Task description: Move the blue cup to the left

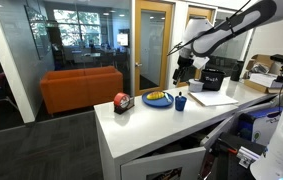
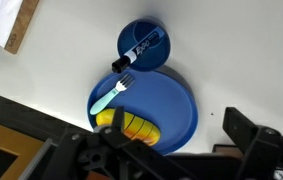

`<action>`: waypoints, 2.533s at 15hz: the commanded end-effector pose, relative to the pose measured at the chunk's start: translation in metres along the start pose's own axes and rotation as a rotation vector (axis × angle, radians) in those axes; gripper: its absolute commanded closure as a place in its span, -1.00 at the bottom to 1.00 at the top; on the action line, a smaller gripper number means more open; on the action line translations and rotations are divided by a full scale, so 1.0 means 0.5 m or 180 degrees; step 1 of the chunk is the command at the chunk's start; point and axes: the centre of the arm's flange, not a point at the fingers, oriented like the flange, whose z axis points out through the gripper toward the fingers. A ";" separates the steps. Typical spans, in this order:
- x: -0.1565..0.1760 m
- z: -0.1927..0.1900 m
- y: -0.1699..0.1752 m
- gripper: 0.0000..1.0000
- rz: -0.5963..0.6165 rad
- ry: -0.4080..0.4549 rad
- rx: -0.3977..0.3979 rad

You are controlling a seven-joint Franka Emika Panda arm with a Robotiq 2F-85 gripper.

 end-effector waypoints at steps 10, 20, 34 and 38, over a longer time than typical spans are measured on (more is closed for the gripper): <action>0.050 0.060 -0.003 -1.00 -0.0024 -0.0367 0.0037; 0.036 0.197 -0.004 -1.00 0.0122 -0.1216 -0.0005; 0.005 0.238 -0.046 -1.00 -0.0238 -0.1298 0.0262; -0.001 0.248 -0.049 -1.00 -0.0510 -0.1056 0.0431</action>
